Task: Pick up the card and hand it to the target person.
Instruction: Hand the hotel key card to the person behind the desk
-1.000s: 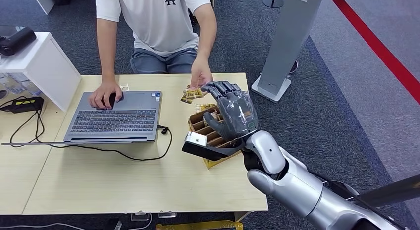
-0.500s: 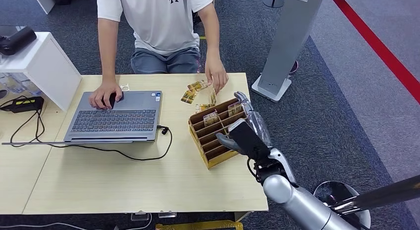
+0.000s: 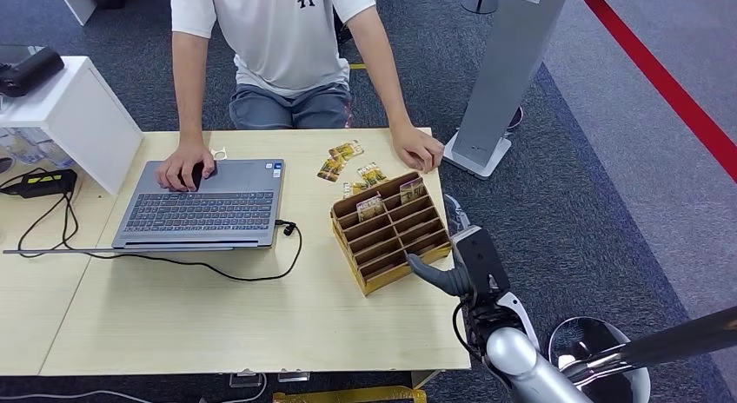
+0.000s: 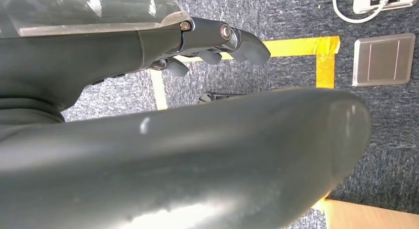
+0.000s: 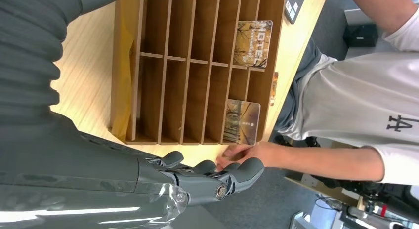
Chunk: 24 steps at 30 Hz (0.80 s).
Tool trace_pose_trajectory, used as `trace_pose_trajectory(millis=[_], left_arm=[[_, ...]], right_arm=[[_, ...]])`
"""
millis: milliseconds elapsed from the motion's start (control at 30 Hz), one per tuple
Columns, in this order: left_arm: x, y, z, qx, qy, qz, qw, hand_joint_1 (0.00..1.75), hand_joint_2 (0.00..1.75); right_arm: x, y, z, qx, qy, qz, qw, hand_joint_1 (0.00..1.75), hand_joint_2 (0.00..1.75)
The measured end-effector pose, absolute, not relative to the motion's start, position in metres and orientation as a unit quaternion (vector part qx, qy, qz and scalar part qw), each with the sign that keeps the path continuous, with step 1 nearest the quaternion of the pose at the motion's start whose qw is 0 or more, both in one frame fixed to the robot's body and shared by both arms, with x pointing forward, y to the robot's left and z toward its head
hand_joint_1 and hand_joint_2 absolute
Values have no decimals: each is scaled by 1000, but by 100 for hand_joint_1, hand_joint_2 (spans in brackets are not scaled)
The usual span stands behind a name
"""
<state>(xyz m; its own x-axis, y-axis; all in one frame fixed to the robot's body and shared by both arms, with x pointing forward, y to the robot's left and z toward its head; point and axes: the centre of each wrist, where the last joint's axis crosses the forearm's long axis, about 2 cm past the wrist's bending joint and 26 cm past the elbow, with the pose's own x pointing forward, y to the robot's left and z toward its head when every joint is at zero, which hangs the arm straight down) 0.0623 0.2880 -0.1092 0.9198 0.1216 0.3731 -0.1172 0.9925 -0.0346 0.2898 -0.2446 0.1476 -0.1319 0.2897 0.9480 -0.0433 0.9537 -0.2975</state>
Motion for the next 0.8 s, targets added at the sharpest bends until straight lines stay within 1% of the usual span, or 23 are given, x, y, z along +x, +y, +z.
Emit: trace_pose_trajectory(millis=[800], left_arm=[[62, 288, -109, -6, -190, 61, 980, 0, 0]], right_arm=[[290, -255, 145, -88, -743, 129, 651, 0, 175]])
